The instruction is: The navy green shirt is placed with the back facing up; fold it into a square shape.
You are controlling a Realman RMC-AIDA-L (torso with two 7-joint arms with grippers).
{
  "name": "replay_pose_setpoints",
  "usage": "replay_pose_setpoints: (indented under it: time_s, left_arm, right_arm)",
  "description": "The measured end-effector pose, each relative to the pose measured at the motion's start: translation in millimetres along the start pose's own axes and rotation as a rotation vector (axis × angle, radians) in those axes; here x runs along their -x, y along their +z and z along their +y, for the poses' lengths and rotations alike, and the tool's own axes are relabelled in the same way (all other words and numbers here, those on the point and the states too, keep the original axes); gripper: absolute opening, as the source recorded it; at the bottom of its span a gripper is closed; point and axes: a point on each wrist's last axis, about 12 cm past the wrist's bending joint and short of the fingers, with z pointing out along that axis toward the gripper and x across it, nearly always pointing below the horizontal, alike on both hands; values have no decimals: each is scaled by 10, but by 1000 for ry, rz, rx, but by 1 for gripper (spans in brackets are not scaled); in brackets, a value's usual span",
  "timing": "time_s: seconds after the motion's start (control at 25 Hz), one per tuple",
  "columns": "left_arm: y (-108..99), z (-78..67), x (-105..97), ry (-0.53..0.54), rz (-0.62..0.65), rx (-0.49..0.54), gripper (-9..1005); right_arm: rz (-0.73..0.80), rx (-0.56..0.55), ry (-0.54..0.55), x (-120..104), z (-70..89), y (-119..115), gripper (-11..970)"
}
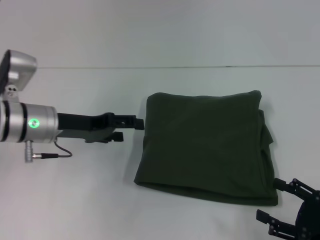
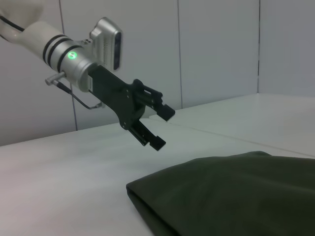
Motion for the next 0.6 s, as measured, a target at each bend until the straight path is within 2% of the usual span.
replay_pose_setpoints:
  time_s: [0.6]
  left_arm:
    - [281, -32, -97, 3, 32, 36, 827]
  right_arm:
    - [-8, 11, -2, 19, 3, -12, 900]
